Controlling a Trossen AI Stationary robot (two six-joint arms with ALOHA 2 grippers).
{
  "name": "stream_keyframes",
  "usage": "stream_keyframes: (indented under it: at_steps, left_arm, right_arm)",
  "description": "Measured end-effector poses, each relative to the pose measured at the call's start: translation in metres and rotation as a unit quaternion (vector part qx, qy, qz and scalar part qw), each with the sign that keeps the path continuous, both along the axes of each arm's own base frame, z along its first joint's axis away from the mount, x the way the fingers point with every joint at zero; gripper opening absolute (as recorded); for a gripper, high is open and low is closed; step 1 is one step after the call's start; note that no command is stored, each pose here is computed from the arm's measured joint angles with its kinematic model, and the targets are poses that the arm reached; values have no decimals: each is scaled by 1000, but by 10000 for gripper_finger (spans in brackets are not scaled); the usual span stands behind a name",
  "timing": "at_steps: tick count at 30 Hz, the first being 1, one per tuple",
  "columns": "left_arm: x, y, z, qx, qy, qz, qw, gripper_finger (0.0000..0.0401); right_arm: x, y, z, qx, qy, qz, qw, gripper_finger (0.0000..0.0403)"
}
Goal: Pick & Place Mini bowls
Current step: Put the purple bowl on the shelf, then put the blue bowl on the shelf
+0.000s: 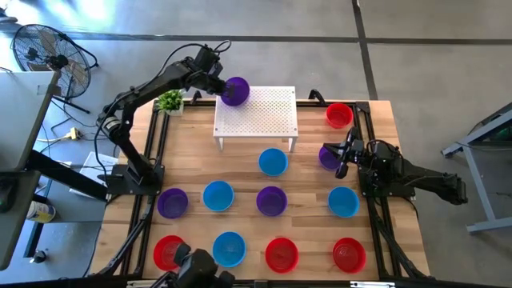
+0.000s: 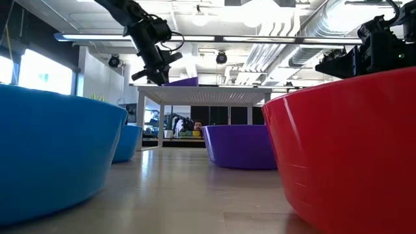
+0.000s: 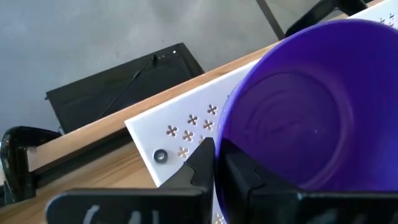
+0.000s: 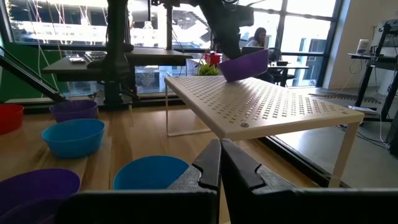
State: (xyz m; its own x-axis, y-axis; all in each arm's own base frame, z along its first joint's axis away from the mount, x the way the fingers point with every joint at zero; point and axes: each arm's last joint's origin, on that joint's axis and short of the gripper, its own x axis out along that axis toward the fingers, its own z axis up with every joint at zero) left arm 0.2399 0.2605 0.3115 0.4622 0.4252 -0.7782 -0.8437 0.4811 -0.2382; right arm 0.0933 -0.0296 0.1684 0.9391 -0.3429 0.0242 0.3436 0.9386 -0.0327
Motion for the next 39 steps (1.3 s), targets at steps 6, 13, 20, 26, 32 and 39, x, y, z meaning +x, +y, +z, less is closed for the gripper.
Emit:
stream_keyframes:
  at_steps: [6, 13, 20, 26, 32, 39]
  left_arm:
    - [0, 0, -1, -3, 1, -1, 1000, 36]
    - [0, 0, -1, -3, -1, -2, 1000, 45]
    - [-1, -2, 13, 0, 5, -10, 1000, 46]
    - [7, -14, 36, 21, 12, -46, 999, 46]
    - [17, -32, 59, 71, 26, -77, 994, 46]
    - [14, -51, 78, 150, 66, -46, 985, 24]
  right_arm:
    - [0, 0, 0, 0, 0, 0, 1000, 0]
    - [0, 0, 0, 0, 0, 0, 1000, 0]
    - [0, 0, 0, 0, 0, 0, 1000, 0]
    - [0, 0, 0, 0, 0, 0, 1000, 0]
    - [0, 0, 0, 0, 0, 0, 1000, 0]
    - [0, 0, 0, 0, 0, 0, 1000, 0]
